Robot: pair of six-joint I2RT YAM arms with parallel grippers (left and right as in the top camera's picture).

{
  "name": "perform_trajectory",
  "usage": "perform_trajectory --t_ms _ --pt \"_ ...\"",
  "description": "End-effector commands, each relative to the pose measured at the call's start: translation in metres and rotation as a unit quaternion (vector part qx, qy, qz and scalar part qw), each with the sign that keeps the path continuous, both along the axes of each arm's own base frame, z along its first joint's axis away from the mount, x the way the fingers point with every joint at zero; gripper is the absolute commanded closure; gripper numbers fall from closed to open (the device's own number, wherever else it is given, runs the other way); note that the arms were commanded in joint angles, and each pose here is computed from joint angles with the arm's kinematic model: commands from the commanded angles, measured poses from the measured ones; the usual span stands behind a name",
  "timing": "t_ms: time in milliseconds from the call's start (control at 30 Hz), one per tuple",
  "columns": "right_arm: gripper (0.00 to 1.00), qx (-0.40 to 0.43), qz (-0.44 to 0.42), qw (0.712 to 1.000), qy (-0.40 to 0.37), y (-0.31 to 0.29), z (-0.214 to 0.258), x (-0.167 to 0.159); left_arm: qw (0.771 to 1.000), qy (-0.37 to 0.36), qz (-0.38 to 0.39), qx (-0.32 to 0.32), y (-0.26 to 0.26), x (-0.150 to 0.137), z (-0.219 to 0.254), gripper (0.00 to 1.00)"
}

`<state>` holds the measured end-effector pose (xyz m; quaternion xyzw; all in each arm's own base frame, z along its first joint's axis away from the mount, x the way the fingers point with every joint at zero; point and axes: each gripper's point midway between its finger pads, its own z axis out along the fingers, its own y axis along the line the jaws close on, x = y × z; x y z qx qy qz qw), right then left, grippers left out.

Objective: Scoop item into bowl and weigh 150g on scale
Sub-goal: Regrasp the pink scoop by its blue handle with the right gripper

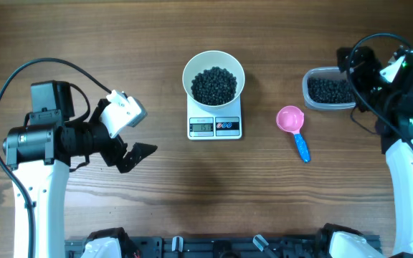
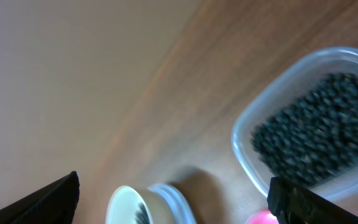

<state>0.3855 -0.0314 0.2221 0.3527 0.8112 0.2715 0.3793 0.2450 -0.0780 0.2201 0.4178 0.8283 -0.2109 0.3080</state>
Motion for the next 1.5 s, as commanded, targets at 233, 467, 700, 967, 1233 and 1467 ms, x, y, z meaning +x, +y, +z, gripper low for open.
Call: perform_trajectory --t_ms 233,467,700,967,1233,1467 --pt "0.0 -0.138 0.213 0.956 0.145 0.023 -0.034 -0.08 1.0 -0.016 -0.008 0.005 0.0 0.0 0.005 0.0" --pt "0.01 -0.106 0.292 0.936 0.167 0.046 -0.058 -0.109 1.0 -0.015 -0.008 0.005 0.0 0.0 0.005 0.0" --pt "0.17 -0.091 0.297 0.932 0.187 0.051 -0.126 -0.124 1.0 -0.016 -0.008 0.005 0.0 0.0 0.005 0.0" --pt "0.39 -0.097 0.292 0.937 0.168 0.053 -0.177 -0.131 1.0 -0.015 -0.008 0.005 0.0 0.0 0.005 0.0" --pt "0.26 -0.155 0.304 0.929 0.142 0.042 -0.207 -0.113 1.0 -0.016 -0.008 0.005 0.0 0.0 0.005 0.0" --pt "0.31 -0.132 0.355 0.916 0.135 0.054 -0.235 -0.111 1.0 -0.015 -0.008 0.005 0.0 0.0 0.005 0.0"
